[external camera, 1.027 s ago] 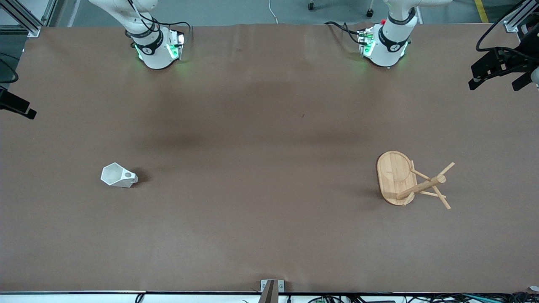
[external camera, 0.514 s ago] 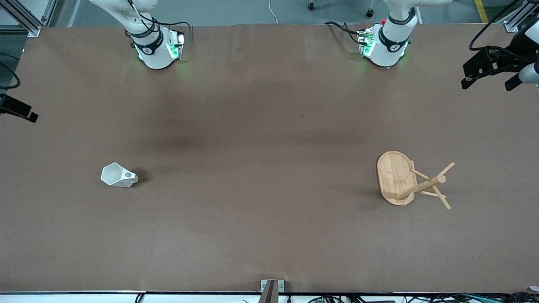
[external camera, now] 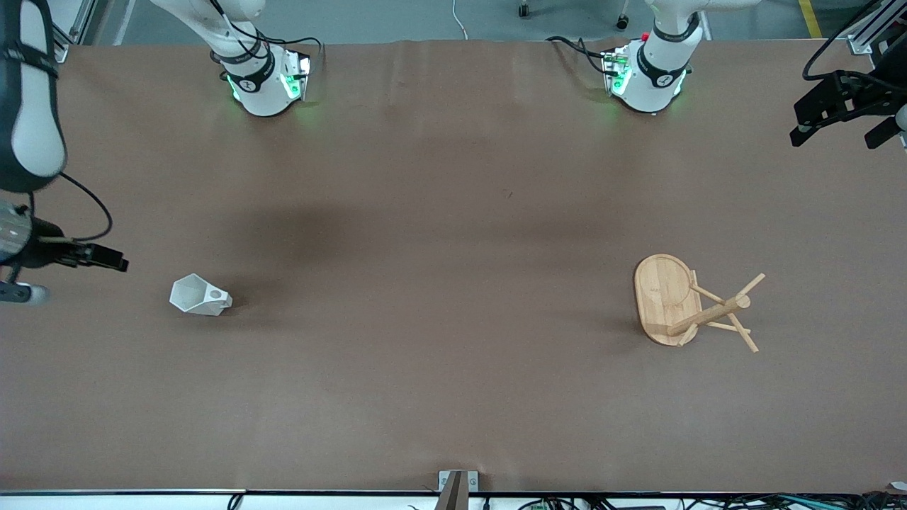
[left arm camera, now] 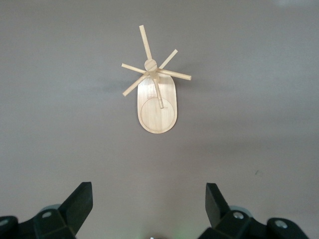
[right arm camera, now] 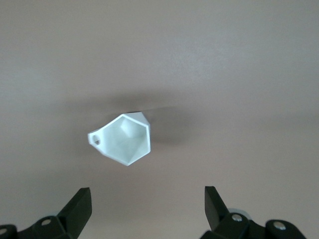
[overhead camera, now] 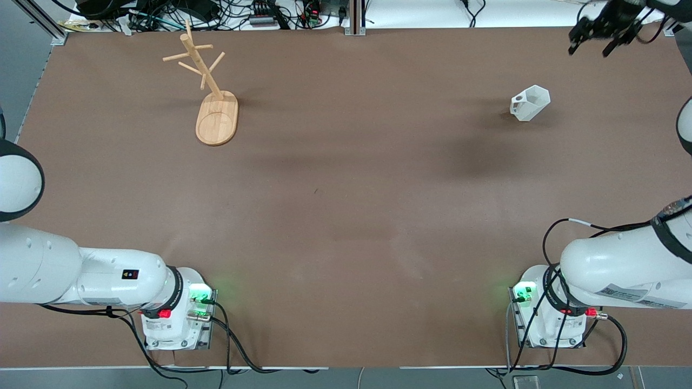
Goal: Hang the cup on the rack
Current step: 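Reach the right gripper to the white cup and grasp it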
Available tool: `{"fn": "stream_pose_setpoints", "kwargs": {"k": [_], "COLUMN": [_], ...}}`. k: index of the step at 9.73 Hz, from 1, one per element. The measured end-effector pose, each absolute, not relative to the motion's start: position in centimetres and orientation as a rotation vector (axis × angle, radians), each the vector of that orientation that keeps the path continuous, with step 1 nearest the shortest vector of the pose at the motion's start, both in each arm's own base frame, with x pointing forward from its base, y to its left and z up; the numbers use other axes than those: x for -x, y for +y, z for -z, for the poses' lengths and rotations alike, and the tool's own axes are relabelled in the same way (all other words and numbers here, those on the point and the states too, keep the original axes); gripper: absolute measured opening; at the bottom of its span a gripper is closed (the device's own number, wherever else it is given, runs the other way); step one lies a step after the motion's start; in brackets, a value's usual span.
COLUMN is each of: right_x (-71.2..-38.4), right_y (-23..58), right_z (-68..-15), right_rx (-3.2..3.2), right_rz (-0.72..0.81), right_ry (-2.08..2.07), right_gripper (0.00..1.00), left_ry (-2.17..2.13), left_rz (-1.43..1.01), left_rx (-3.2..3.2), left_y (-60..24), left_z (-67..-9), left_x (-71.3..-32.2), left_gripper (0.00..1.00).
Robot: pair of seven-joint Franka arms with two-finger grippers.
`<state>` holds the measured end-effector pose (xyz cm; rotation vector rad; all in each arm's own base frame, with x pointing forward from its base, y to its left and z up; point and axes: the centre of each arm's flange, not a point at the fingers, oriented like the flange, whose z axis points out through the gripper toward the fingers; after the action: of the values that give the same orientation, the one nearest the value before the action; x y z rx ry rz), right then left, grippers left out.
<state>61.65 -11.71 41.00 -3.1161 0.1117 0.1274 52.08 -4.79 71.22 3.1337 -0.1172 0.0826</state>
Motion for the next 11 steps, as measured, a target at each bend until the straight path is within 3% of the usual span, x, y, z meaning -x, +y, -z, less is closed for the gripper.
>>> {"fn": "stream_pose_setpoints", "kwargs": {"k": [3, 6, 8, 9, 10, 11], "right_x": [-62.6, -61.0, -60.5, -60.6, -60.7, -60.8], "right_y": [-12.2, -11.3, -11.0, -10.8, -10.7, -10.6], "right_z": [-32.4, -26.9, -25.5, -25.0, -24.5, -23.8], "right_rx": [3.106, 3.109, 3.106, 3.106, 3.105, 3.105], "right_rz": [-0.145, -0.097, -0.099, -0.093, -0.090, -0.086], "right_ry": [0.015, -0.049, -0.070, -0.076, -0.079, -0.081], "right_gripper": [1.00, 0.99, 0.89, 0.71, 0.59, 0.56], "left_ry": [-0.158, -0.160, -0.161, -0.164, -0.165, -0.165], "left_rz": [-0.082, -0.082, -0.081, -0.080, -0.080, -0.080], "left_rx": [-3.133, -3.133, -3.133, -3.133, -3.133, -3.133], "left_y": [-4.7, -4.6, -4.7, -4.8, -4.8, -4.8], "left_z": [-71.2, -71.2, -71.2, -71.2, -71.2, -71.2], "left_x": [-52.1, -52.1, -52.1, -52.1, -52.1, -52.1], "left_gripper": [1.00, 1.00, 1.00, 1.00, 1.00, 1.00]}}
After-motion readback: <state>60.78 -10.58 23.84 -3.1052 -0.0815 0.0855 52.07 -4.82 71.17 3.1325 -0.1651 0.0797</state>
